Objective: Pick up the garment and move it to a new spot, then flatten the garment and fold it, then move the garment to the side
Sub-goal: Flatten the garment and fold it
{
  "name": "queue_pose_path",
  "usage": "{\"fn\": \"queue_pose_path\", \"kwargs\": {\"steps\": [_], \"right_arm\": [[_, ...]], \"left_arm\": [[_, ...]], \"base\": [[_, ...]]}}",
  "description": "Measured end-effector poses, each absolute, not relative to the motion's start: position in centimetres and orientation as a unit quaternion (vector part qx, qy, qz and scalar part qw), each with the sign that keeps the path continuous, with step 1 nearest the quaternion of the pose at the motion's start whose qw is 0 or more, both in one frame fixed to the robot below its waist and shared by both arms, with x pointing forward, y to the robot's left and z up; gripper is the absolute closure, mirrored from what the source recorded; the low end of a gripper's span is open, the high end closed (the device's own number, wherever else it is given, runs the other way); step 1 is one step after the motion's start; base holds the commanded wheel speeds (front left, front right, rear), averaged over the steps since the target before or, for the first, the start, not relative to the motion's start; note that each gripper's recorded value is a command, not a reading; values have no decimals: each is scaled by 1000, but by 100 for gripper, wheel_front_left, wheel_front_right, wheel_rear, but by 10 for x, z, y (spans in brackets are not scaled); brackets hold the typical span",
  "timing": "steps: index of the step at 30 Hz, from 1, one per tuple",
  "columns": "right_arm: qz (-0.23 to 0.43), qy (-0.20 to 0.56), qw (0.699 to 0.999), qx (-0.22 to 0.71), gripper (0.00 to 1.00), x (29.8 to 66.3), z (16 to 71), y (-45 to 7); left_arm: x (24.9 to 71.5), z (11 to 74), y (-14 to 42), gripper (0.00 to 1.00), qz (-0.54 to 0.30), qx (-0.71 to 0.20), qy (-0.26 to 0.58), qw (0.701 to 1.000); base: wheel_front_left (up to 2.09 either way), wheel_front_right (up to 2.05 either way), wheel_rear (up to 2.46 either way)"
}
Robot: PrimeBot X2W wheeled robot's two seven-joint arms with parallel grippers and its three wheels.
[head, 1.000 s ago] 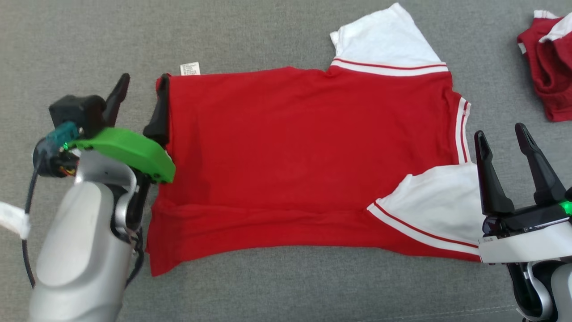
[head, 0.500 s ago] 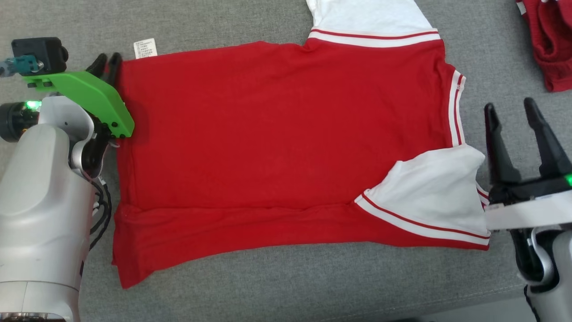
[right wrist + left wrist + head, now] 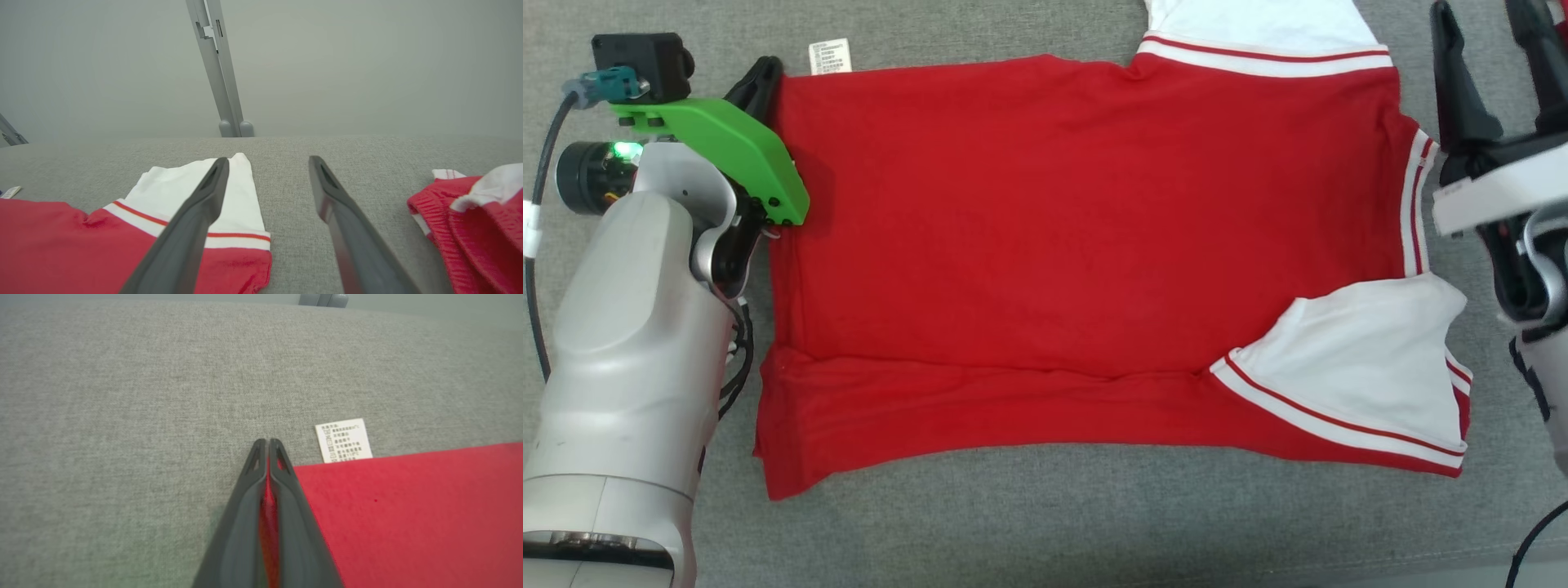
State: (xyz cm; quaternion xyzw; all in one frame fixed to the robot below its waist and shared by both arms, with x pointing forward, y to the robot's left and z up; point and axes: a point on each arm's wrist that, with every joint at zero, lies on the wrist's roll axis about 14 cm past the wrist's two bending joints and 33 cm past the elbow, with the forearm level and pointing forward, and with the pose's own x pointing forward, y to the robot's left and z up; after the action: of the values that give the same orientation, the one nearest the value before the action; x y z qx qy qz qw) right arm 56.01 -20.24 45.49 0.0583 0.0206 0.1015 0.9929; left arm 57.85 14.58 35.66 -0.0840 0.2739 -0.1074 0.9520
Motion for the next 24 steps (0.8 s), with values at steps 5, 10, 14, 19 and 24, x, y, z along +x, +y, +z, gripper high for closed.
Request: {"fn": "queue_pose_path", "kwargs": {"steps": [5, 10, 14, 19, 24], "right_arm": [[124, 38, 990, 56, 0, 600, 450, -188], [140, 82, 985, 52, 0, 633, 429, -170], [154, 129, 979, 41, 0, 650, 402, -154], [166, 183, 968, 35, 0, 661, 376, -137], [169, 222, 959, 42, 80, 664, 365, -130]], "left_arm": [[584, 358, 145, 100, -110, -82, 267, 954], [589, 359, 137, 100, -117, -87, 260, 955], [589, 356, 138, 100, -116, -85, 259, 955], [586, 352, 142, 100, -113, -84, 262, 955], [583, 351, 143, 100, -112, -87, 266, 954]], "base": [[0, 0, 0], [0, 0, 0], [0, 0, 0], [0, 0, 0], [0, 0, 0]]}}
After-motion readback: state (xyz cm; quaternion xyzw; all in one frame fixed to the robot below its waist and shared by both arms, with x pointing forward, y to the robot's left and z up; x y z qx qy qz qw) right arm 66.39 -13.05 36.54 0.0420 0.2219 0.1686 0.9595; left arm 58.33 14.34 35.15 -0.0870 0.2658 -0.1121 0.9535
